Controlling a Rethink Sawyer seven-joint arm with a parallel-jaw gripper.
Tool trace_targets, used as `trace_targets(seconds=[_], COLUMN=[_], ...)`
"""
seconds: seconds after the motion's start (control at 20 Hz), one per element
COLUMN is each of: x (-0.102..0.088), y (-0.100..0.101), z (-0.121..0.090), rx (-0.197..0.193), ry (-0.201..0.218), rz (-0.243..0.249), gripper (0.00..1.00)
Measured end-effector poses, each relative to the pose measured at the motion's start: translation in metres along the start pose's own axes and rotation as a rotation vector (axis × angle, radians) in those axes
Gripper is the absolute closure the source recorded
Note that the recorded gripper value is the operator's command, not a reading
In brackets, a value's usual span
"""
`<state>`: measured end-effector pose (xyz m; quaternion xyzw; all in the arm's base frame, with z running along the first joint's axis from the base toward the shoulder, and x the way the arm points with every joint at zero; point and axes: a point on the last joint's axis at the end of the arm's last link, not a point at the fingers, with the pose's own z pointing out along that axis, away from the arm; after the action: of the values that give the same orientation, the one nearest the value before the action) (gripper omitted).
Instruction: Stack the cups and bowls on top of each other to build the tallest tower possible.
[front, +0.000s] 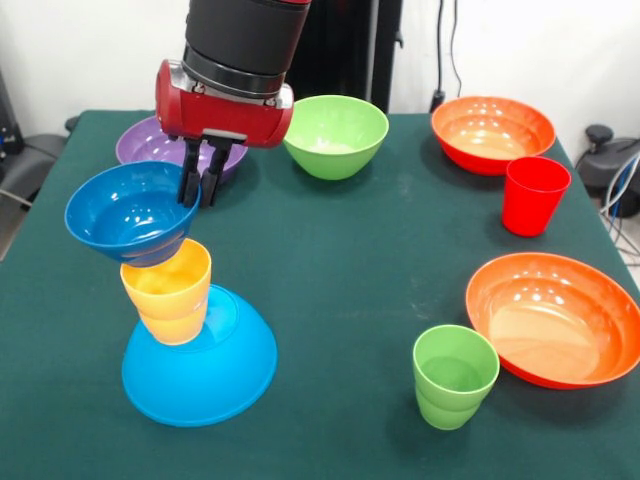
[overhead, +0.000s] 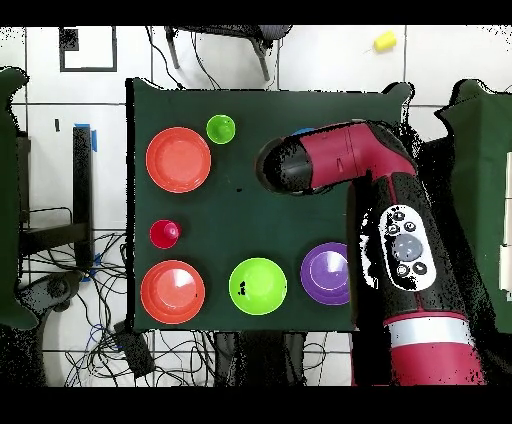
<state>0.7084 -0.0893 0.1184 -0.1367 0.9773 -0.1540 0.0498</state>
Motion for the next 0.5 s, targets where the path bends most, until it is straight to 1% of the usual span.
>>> trace_targets(seconds=[0.15, 0.5], x=[-0.0002, -0.0028], y=[0.0, 0.0001], z=[0.0, -0.0001], rx=[0.0, 0.001], ry=[-0.001, -0.02], rz=[0.0, 0.0], gripper=[1.0, 1.0])
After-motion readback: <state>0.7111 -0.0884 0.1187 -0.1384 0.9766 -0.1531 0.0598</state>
